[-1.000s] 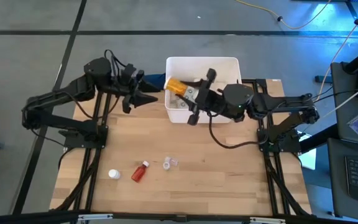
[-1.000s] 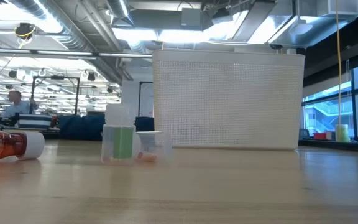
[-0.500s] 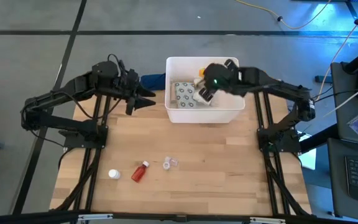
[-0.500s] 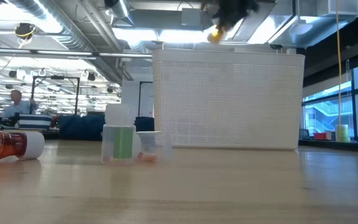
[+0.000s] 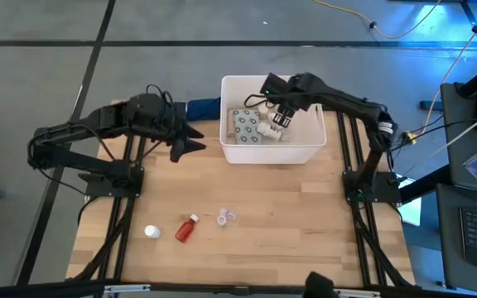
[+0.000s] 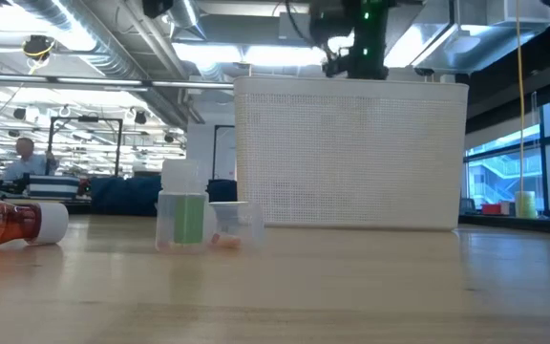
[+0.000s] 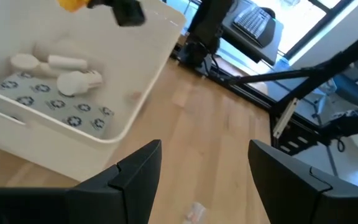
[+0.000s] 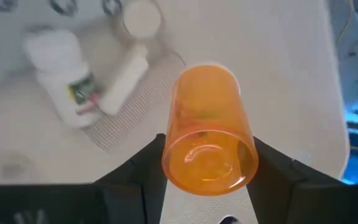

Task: Pick & place medical supplies in basket/bin
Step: Put the orange pill bottle into the white bin

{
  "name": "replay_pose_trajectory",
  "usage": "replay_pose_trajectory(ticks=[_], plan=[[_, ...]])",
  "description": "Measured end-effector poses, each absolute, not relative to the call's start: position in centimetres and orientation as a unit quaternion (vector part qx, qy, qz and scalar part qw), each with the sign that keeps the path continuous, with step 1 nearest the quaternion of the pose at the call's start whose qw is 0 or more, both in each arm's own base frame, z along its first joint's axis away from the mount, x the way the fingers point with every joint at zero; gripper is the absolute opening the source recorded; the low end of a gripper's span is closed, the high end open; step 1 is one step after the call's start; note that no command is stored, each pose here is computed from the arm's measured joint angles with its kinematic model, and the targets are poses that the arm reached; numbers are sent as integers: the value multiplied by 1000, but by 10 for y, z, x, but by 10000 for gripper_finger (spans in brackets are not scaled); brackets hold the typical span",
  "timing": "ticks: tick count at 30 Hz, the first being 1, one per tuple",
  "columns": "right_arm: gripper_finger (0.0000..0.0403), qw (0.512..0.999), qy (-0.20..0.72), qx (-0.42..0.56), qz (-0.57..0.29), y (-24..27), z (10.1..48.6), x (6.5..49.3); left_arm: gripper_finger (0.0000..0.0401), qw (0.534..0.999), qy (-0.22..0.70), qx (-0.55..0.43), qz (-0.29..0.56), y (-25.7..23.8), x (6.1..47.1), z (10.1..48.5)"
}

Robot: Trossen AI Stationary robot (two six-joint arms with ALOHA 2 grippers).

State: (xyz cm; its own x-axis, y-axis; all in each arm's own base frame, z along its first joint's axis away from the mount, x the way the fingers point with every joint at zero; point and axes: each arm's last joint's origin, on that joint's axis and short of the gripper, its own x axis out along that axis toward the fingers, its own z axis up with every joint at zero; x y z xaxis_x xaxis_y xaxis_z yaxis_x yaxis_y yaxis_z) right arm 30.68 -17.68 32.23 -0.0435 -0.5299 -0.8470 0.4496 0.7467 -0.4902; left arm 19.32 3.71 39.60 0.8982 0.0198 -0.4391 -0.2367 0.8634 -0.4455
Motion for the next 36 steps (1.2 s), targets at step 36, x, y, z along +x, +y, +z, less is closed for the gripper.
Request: replay_pose_trajectory(ticks=[36], plan=[[203, 615, 748, -81, -235, -204, 198, 283, 233, 907, 323, -246, 110, -2, 188, 376]])
